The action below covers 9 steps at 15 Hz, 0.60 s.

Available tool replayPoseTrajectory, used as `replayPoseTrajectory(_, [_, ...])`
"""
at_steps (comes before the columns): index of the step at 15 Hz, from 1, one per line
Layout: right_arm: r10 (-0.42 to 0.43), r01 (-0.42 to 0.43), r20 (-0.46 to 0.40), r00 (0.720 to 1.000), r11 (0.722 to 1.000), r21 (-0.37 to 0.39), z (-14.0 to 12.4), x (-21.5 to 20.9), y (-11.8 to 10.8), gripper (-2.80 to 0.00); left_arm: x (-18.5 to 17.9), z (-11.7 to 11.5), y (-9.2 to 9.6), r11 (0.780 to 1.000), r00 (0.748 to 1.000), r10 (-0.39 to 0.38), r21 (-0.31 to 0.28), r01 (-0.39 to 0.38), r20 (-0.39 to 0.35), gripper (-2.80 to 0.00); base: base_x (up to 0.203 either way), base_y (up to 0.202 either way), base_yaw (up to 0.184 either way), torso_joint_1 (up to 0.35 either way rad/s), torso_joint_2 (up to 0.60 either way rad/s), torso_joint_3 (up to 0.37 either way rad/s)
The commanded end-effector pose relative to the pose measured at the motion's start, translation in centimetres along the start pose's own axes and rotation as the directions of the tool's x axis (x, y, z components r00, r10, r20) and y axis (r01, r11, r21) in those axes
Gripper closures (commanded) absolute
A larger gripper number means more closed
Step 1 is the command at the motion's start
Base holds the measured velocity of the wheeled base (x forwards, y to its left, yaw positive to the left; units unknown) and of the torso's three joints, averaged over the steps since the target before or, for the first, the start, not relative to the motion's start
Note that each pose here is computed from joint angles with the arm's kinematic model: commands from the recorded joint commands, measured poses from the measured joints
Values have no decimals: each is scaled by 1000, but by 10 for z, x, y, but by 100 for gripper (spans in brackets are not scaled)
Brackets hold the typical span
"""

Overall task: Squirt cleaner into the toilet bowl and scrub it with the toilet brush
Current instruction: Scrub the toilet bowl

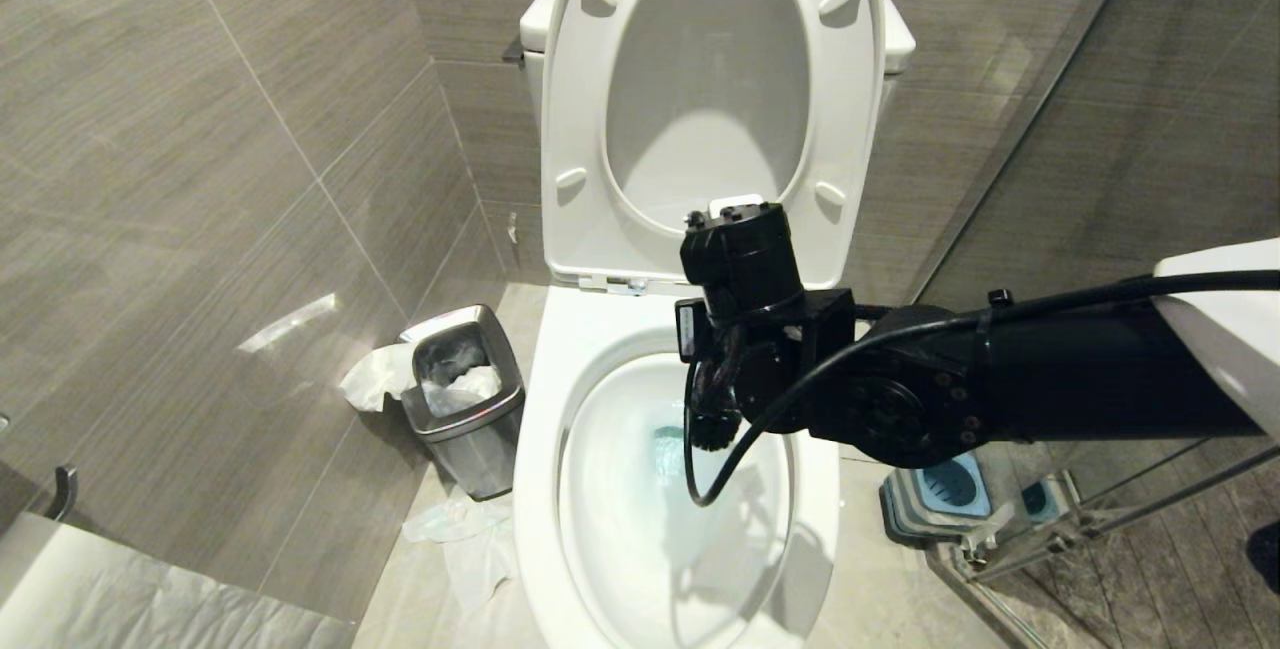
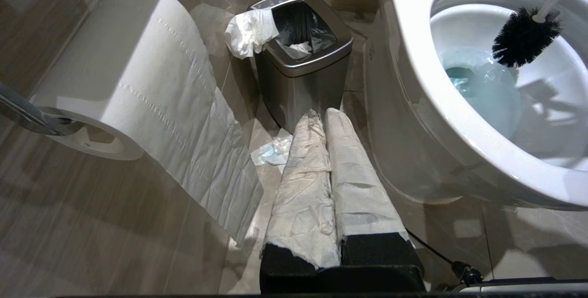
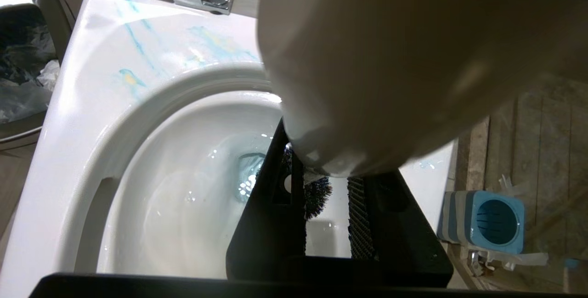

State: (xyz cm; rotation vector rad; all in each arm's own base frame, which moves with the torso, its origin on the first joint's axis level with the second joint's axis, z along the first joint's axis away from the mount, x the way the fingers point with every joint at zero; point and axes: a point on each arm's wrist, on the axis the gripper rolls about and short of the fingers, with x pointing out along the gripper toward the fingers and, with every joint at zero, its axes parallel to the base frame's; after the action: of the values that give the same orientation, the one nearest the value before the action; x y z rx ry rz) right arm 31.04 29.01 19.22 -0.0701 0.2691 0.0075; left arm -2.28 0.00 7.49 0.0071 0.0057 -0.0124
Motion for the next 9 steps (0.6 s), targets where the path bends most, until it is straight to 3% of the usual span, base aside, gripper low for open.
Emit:
replayPoseTrajectory(1, [-5, 5, -4, 1000, 1000, -9, -6, 8, 7, 0, 0, 0, 0, 1000, 1000, 0, 1, 0, -2, 0, 0, 0, 0, 0, 0, 0])
replayPoseTrajectory(9, [-1, -1, 71, 997, 1000, 19, 8, 37, 35, 0, 0, 0, 0, 1000, 1000, 0, 1, 0, -2, 0, 0, 0, 0, 0, 0, 0])
